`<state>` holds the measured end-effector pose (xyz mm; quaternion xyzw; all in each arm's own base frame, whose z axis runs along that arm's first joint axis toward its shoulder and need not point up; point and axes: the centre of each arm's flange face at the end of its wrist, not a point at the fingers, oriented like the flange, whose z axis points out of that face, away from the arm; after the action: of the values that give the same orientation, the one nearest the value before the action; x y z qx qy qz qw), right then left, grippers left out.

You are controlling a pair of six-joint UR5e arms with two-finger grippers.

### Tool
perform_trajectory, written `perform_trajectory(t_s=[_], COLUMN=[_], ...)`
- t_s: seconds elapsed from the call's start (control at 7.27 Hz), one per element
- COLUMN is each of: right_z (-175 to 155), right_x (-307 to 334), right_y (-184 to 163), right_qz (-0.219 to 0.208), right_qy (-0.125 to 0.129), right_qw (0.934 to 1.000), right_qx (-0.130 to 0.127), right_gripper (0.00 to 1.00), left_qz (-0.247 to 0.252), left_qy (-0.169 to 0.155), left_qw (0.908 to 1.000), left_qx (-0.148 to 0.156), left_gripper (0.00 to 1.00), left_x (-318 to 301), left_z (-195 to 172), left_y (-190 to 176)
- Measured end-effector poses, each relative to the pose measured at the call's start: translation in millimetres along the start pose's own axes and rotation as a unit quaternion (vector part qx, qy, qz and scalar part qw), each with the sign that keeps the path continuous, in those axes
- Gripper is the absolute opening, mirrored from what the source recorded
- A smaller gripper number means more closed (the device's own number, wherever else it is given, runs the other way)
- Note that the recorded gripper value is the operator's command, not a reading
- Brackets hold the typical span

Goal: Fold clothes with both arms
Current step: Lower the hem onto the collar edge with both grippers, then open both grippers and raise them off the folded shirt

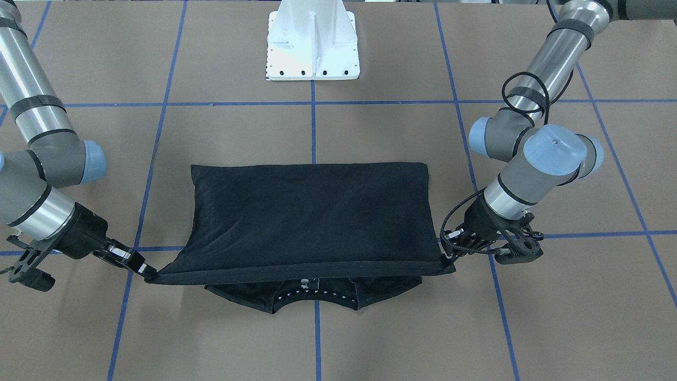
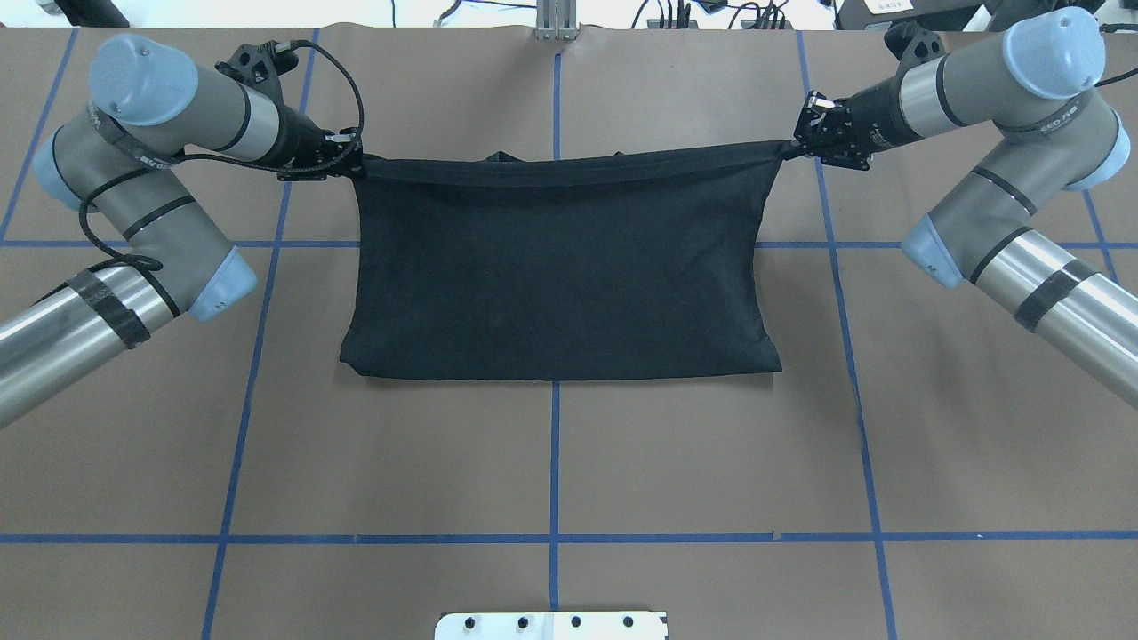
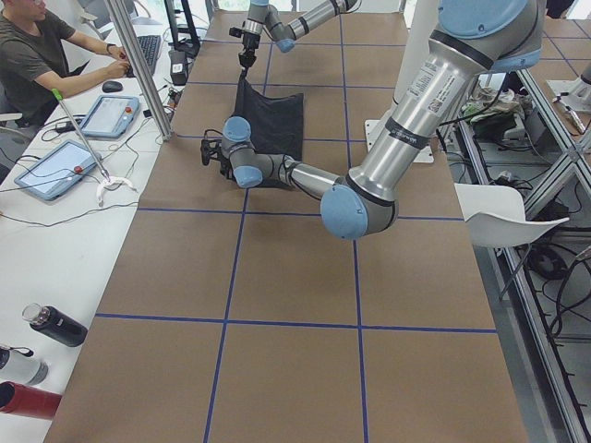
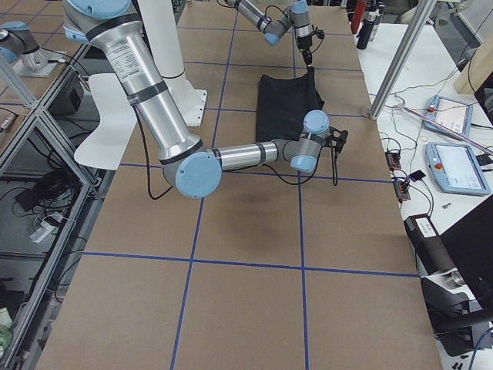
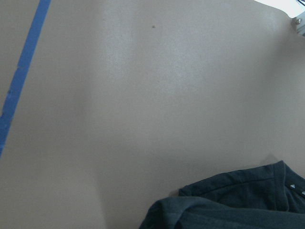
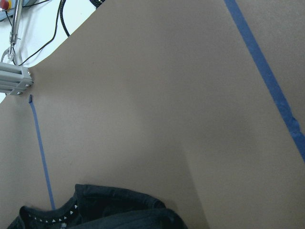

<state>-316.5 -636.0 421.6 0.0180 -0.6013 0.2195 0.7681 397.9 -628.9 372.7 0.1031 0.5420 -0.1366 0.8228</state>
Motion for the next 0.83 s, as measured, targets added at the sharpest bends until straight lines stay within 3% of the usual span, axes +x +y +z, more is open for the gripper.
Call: perform_trajectory(t_s=[0.14, 0.28, 0.83], right_z=[-0.1, -0.1, -1.9], right_x=[-1.9, -3.2, -8.9], right_y=[0.9, 1.6, 4.1], right_qz=[-0.003, -0.003, 0.004], right_qy=[-0.001, -0.002, 0.002], right_qw=[1.0, 1.0, 0.9999], right_qx=[-0.001, -0.002, -0.013], right_gripper=[0.67, 0.99, 1.0], left_qz=[0.001, 0.002, 0.002], left_qy=[0.002, 0.004, 0.014], left_qw=[1.0, 1.0, 0.9998], left_qx=[0.0, 0.001, 0.013], left_gripper=[0.84, 1.0, 1.0], left_x=[2.1, 4.0, 9.7], left_z=[-1.1, -2.7, -22.2], left_y=[0.1, 0.2, -12.2])
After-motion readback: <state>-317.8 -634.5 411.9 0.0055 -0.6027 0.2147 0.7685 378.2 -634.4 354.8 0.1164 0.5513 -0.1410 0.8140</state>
